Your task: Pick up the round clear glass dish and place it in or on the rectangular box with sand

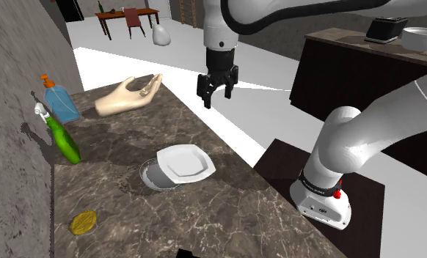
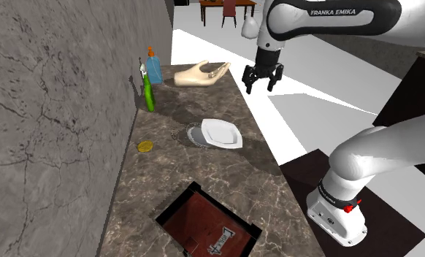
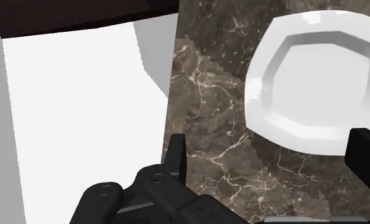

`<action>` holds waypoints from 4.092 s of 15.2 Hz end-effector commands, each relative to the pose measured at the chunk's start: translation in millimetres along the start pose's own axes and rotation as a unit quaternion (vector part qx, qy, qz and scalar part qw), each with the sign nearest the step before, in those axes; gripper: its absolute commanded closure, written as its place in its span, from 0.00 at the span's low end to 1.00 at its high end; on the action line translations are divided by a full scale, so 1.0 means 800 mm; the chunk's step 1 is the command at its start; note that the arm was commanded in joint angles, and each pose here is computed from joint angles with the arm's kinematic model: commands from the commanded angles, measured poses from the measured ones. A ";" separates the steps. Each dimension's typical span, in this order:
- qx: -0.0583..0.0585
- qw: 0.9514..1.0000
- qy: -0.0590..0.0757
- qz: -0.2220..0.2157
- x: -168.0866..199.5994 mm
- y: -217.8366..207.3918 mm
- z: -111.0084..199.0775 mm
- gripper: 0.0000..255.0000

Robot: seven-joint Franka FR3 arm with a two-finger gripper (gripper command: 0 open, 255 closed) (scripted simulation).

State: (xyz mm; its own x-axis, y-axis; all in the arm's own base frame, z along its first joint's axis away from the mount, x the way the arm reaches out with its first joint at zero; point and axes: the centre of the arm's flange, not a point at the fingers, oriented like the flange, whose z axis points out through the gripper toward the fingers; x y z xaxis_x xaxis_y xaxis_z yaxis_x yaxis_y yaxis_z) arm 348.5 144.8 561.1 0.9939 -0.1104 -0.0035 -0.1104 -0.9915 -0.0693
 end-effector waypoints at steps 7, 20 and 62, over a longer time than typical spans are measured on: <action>-0.011 1.000 -0.005 -0.018 0.026 -0.117 0.060 0.00; -0.029 0.998 -0.013 -0.047 0.055 -0.311 0.162 0.00; -0.033 0.998 -0.015 -0.053 0.057 -0.352 0.141 1.00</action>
State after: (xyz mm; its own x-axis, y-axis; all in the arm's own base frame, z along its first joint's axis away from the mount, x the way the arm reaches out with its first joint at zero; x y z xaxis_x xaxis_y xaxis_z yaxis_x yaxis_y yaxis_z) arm 425.6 427.5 461.7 0.9996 -0.0038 -0.0295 -0.0039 -1.0000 -0.0056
